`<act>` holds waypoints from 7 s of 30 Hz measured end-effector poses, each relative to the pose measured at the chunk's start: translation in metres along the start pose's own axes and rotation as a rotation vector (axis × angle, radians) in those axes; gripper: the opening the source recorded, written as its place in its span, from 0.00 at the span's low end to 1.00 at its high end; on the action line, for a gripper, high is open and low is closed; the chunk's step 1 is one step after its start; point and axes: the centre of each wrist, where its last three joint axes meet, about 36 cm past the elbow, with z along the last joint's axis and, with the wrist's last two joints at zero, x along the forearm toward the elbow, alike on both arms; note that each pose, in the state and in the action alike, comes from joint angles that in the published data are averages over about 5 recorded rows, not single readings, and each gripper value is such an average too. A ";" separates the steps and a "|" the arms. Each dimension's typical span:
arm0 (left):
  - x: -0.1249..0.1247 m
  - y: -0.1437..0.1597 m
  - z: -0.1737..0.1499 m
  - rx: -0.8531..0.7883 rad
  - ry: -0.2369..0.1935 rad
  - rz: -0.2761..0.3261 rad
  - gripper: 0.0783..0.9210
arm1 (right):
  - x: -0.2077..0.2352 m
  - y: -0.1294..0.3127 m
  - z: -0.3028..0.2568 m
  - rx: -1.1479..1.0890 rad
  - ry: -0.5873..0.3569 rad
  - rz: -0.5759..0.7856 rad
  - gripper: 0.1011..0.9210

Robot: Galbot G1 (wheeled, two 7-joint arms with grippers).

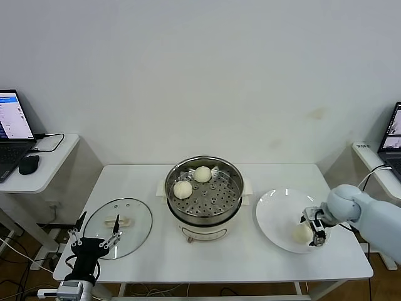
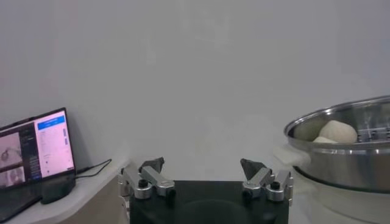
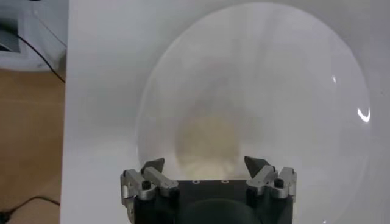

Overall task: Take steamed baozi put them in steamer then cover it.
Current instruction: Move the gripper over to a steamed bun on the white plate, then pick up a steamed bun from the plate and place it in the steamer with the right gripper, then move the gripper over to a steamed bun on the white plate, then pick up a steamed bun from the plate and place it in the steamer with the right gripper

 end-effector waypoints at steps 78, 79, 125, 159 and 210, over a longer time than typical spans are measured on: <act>-0.002 0.000 -0.002 0.019 -0.027 -0.050 0.88 | 0.122 -0.124 -0.330 1.074 -0.254 0.124 0.63; -0.002 0.000 -0.003 0.020 -0.028 -0.050 0.88 | 0.119 -0.123 -0.330 1.088 -0.256 0.121 0.63; -0.012 -0.003 -0.004 0.011 -0.043 0.012 0.88 | 0.196 -0.114 -0.065 0.175 -0.079 0.142 0.88; -0.005 -0.004 0.003 0.007 -0.012 -0.008 0.88 | 0.028 -0.056 0.062 -0.049 0.013 0.003 0.86; -0.015 -0.004 0.003 0.006 -0.025 0.007 0.88 | 0.118 -0.105 0.013 -0.031 -0.020 0.102 0.49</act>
